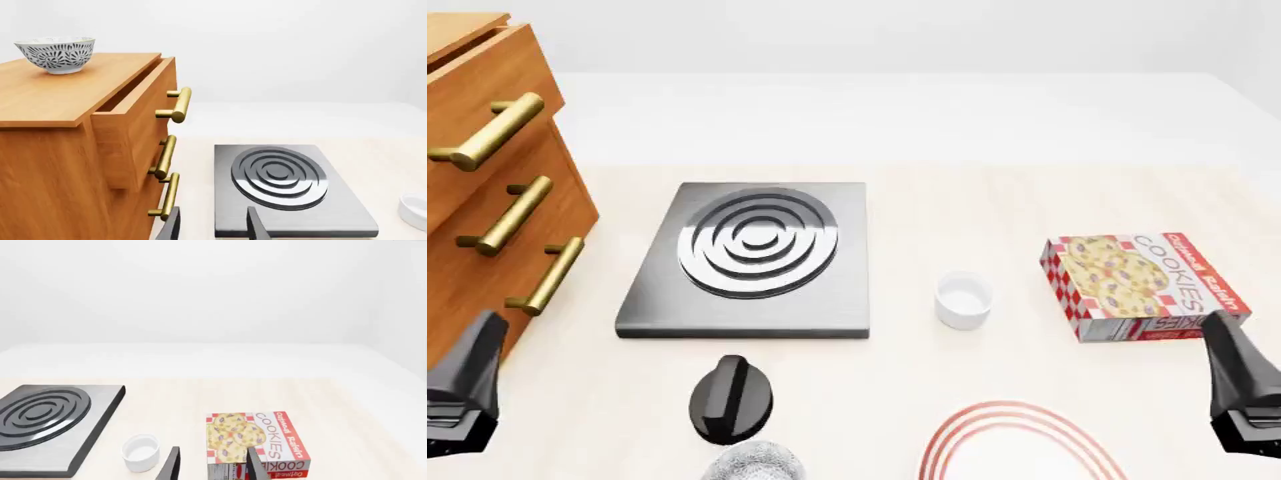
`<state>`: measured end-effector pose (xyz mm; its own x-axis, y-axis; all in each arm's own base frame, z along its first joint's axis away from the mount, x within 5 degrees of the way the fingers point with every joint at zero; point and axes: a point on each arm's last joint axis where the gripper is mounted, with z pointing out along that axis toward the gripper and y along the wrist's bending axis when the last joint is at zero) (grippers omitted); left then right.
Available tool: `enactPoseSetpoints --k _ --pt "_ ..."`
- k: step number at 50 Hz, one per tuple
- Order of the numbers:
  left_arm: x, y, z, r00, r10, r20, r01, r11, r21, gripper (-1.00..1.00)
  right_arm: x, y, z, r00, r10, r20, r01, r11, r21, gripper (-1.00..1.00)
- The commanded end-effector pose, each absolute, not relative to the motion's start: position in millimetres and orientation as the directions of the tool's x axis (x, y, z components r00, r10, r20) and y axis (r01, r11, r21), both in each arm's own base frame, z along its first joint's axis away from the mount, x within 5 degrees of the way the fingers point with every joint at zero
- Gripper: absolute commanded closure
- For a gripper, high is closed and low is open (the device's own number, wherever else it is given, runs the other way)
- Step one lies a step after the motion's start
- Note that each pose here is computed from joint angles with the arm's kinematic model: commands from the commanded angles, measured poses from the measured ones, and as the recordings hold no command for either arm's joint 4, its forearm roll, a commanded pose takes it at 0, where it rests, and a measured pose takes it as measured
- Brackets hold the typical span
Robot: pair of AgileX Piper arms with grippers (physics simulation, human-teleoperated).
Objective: Pick the akita bowl on the wooden cabinet and place it on the plate.
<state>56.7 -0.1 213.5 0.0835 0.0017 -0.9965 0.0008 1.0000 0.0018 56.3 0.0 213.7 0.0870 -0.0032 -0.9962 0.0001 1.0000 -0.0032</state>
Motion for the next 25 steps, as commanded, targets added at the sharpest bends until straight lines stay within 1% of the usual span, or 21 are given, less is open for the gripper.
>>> enactPoseSetpoints --k 1,13,18,25 --pt "58 -1 213 0.070 0.006 -0.998 0.010 1.000 0.007 -1.00 57 0 215 0.086 -0.006 -0.996 0.000 1.000 -0.006 -1.00" --pt "61 0 215 0.058 0.010 -0.998 0.003 1.000 0.010 -1.00 56 0 215 0.087 -0.007 -0.996 0.000 1.000 -0.007 -1.00" --pt "61 1 230 0.056 -0.002 -0.998 -0.012 1.000 -0.003 -1.00 56 0 215 0.087 -0.006 -0.996 0.000 1.000 -0.006 -1.00" --pt "55 0 250 0.053 0.007 -0.999 0.008 1.000 0.007 -1.00 56 0 215 0.087 -0.007 -0.996 0.000 1.000 -0.007 -1.00"
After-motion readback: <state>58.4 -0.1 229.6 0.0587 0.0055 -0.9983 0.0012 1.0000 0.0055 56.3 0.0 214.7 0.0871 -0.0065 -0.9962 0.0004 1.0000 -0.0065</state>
